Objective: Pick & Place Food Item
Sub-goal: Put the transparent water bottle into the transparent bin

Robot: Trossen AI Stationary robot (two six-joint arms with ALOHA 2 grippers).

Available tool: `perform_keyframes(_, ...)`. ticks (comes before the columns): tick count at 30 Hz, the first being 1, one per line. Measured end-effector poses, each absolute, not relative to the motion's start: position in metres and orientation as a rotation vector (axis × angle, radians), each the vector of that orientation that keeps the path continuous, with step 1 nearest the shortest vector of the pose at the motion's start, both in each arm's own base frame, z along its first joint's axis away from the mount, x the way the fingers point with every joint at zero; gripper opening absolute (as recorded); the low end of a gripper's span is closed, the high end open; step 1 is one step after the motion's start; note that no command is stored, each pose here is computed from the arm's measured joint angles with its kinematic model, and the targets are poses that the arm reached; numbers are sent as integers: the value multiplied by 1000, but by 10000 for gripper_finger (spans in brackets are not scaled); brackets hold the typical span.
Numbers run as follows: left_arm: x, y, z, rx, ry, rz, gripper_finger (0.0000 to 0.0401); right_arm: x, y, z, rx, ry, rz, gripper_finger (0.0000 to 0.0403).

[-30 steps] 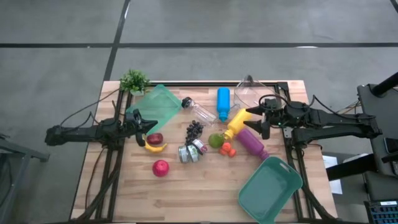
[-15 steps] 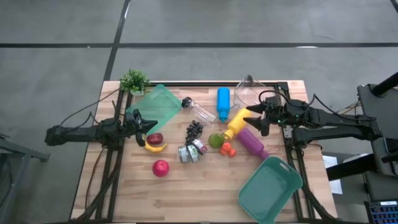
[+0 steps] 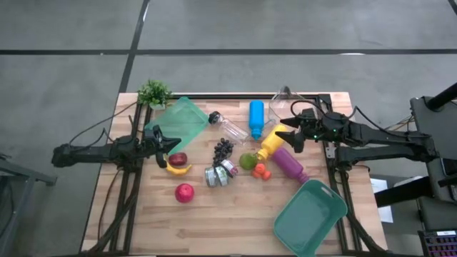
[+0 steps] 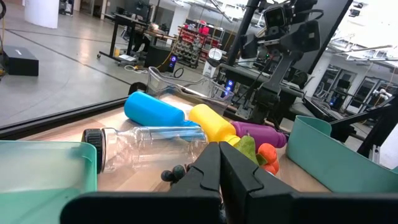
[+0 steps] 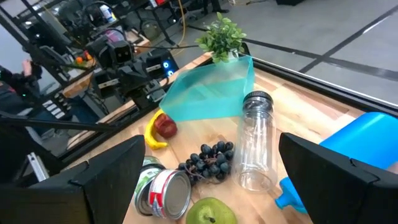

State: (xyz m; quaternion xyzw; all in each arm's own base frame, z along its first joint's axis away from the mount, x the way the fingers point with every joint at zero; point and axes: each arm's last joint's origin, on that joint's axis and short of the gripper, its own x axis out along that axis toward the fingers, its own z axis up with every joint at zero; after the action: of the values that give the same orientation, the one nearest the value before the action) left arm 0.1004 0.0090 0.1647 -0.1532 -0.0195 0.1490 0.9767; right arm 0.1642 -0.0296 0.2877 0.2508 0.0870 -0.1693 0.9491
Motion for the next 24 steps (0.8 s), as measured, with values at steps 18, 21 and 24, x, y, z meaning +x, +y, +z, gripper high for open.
perform_keyframes(18, 100, 9, 165, -309, -40, 300, 1, 221, -63, 315, 480, 392, -389, 368)
perform_keyframes(21, 100, 9, 165, -309, -39, 300, 1, 229, -67, 318, 489, 393, -401, 368)
perform_keyframes(24, 100, 9, 165, -309, -40, 300, 1, 234, -72, 324, 518, 404, -424, 368)
